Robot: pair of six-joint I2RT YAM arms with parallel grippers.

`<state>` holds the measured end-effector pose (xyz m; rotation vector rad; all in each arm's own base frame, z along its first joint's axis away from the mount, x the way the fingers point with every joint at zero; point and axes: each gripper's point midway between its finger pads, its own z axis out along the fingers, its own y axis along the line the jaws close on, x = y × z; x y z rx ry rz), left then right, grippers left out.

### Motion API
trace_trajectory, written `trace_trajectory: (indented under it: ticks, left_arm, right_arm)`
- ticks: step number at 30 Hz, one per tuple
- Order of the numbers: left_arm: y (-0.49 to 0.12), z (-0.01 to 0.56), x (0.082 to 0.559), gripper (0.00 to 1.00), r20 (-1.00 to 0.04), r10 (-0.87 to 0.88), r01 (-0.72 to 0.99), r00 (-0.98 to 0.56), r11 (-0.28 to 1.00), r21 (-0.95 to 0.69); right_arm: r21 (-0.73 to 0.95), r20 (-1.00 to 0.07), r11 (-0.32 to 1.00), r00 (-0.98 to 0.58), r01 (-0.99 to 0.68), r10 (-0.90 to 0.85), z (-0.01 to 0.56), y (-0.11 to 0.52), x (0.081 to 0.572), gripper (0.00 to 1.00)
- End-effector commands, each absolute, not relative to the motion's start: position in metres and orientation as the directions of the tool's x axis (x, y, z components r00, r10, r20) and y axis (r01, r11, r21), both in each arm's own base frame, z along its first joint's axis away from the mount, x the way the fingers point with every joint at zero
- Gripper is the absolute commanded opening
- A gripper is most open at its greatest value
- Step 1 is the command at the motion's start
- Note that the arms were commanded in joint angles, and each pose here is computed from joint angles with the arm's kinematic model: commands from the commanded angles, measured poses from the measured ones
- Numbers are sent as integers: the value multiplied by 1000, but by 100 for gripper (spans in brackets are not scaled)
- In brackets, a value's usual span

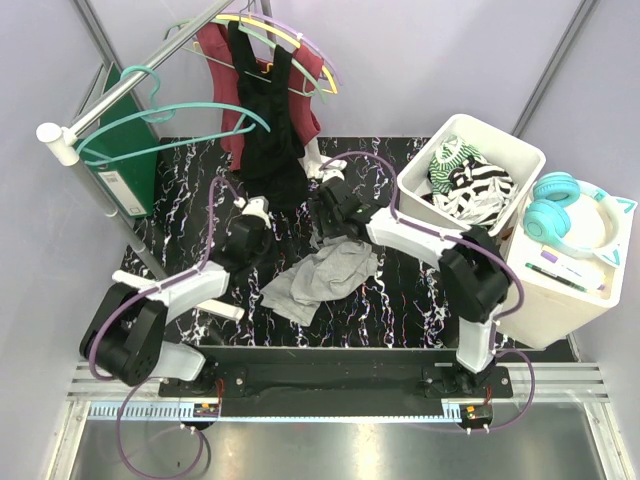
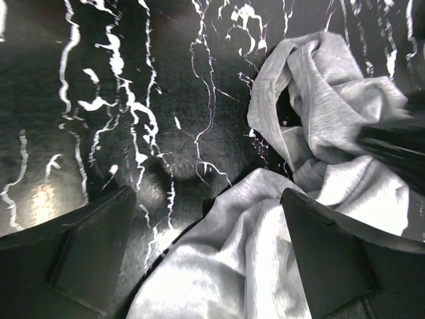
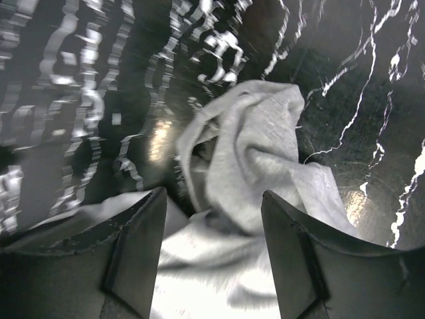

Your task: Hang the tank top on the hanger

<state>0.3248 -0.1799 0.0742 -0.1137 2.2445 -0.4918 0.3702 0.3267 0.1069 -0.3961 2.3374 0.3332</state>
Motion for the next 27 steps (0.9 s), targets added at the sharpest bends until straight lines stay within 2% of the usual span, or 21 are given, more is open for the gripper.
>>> trace_trajectory:
  ticks: [1, 6, 8, 12, 13, 15, 20, 27]
  left_arm:
    - [-173, 94, 327, 97, -760, -239, 108, -604, 921, -375]
    - [-172, 97, 325, 97, -766, -226, 123, -602, 921, -369]
    - [-174, 97, 325, 97, -765, -222, 130, -604, 920, -369]
    - [-183, 102, 331, 94, -763, -227, 152, -606, 908, -391]
    - [-185, 98, 332, 92, -755, -225, 151, -616, 907, -393]
    - [-193, 105, 339, 91, -754, -235, 168, -613, 894, -415]
    - [-218, 119, 357, 89, -766, -232, 209, -600, 878, -430]
    - [-255, 112, 384, 88, -749, -198, 252, -632, 862, -440]
  right_arm:
    - [46, -710, 946, -677, -320, -194, 96, 322, 387, 67]
    - [-15, -675, 957, -703, -291, -225, 66, 312, 392, 69]
    - [-33, -666, 961, -710, -275, -227, 59, 308, 395, 64]
    - [-33, -680, 963, -700, -267, -218, 73, 303, 396, 8]
    - [-36, -682, 963, -698, -266, -218, 76, 300, 394, 4]
    - [-18, -717, 966, -670, -258, -192, 103, 294, 394, 0]
    - [33, -764, 969, -632, -244, -133, 149, 268, 376, 0]
    - [79, -769, 970, -634, -229, -87, 159, 246, 350, 0]
